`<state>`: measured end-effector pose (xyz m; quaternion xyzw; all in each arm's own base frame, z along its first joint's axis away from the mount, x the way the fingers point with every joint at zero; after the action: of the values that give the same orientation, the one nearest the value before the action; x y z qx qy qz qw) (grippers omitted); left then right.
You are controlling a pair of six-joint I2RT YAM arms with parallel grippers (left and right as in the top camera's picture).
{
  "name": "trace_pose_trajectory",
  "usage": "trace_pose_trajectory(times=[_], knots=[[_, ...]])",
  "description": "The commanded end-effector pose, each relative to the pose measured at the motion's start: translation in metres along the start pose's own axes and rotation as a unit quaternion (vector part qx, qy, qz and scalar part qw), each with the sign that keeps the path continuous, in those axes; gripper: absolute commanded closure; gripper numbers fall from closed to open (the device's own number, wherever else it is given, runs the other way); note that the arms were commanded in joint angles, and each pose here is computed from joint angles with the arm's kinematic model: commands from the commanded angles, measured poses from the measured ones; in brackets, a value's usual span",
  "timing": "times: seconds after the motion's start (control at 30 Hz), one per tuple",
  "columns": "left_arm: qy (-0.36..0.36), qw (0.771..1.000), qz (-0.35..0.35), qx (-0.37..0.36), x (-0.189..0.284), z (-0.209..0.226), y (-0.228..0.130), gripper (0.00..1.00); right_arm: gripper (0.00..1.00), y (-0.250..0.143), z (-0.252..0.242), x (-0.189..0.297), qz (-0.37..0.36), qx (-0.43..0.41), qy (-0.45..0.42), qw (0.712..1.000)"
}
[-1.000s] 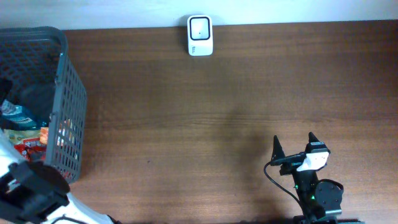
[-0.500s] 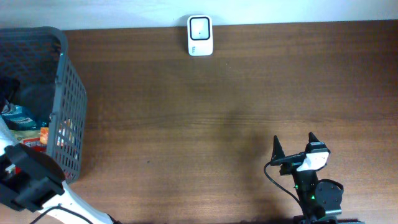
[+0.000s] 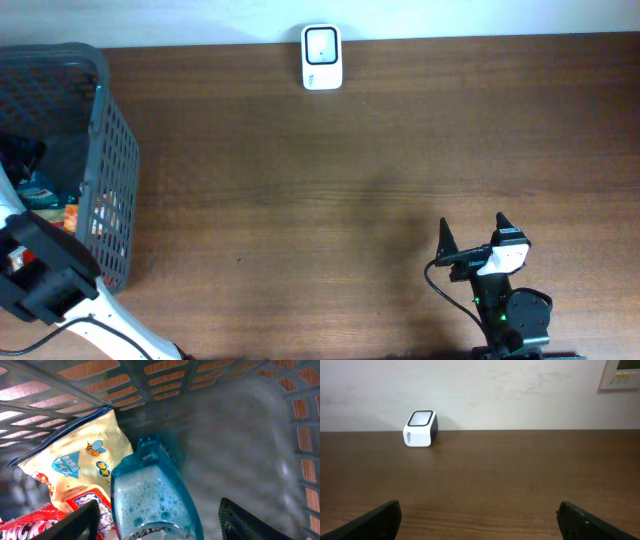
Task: Scan the item barcode
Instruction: 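Grasp the blue Listerine mouthwash bottle with the left gripper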
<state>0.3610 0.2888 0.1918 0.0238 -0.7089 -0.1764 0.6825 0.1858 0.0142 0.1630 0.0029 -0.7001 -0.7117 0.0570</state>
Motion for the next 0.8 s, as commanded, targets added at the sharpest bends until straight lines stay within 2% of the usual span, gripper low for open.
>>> trace_pose_trajectory(times=[0.0, 0.03, 0.17, 0.23, 0.37, 0.57, 0.6, 0.63, 0.77], knots=[[-0.001, 1.000, 0.001, 0.000, -0.001, 0.001, 0.002, 0.28, 0.02, -0.003, 0.000, 0.000, 0.003, -0.001, -0.001, 1.000], [0.003, 1.000, 0.005, -0.001, -0.005, 0.001, -0.001, 0.35, 0.02, -0.003, 0.000, 0.000, 0.003, -0.001, -0.001, 1.000], [0.005, 1.000, 0.008, -0.002, -0.007, 0.002, -0.002, 0.38, 0.02, -0.003, 0.000, 0.000, 0.003, -0.001, -0.001, 1.000], [0.006, 1.000, 0.009, -0.002, -0.007, 0.002, -0.002, 0.44, 0.02, -0.003, 0.000, 0.000, 0.003, -0.001, -0.001, 1.000], [0.017, 1.000, 0.005, -0.003, -0.013, 0.005, -0.003, 0.38, 0.02, -0.003, 0.000, 0.000, 0.003, -0.001, -0.001, 1.000], [0.014, 1.000, -0.002, -0.001, -0.016, 0.004, -0.001, 0.39, 0.02, -0.003, 0.000, 0.000, 0.003, -0.001, -0.001, 1.000], [0.013, 1.000, -0.003, -0.001, -0.016, 0.003, -0.001, 0.42, 0.02, -0.003, 0.000, 0.000, 0.003, -0.001, -0.001, 1.000], [0.013, 1.000, -0.002, -0.001, -0.016, 0.003, -0.001, 0.52, 0.02, -0.003, 0.000, 0.000, 0.003, -0.001, -0.001, 1.000], [0.015, 1.000, -0.001, -0.002, -0.015, 0.004, -0.001, 0.60, 0.02, -0.003, 0.000, 0.000, 0.003, -0.001, -0.001, 1.000]])
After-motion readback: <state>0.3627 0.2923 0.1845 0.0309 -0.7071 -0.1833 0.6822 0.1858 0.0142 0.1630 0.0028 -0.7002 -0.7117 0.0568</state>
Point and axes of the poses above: each gripper's point midway between its finger pads, its own x axis back along the fingers, its own z axis along the line the jaws close on, y = z × x, the point moved 6 cm from there along x, back along the fingers, and after that the axes turned 2 degrees about x, right-handed, at the moved point
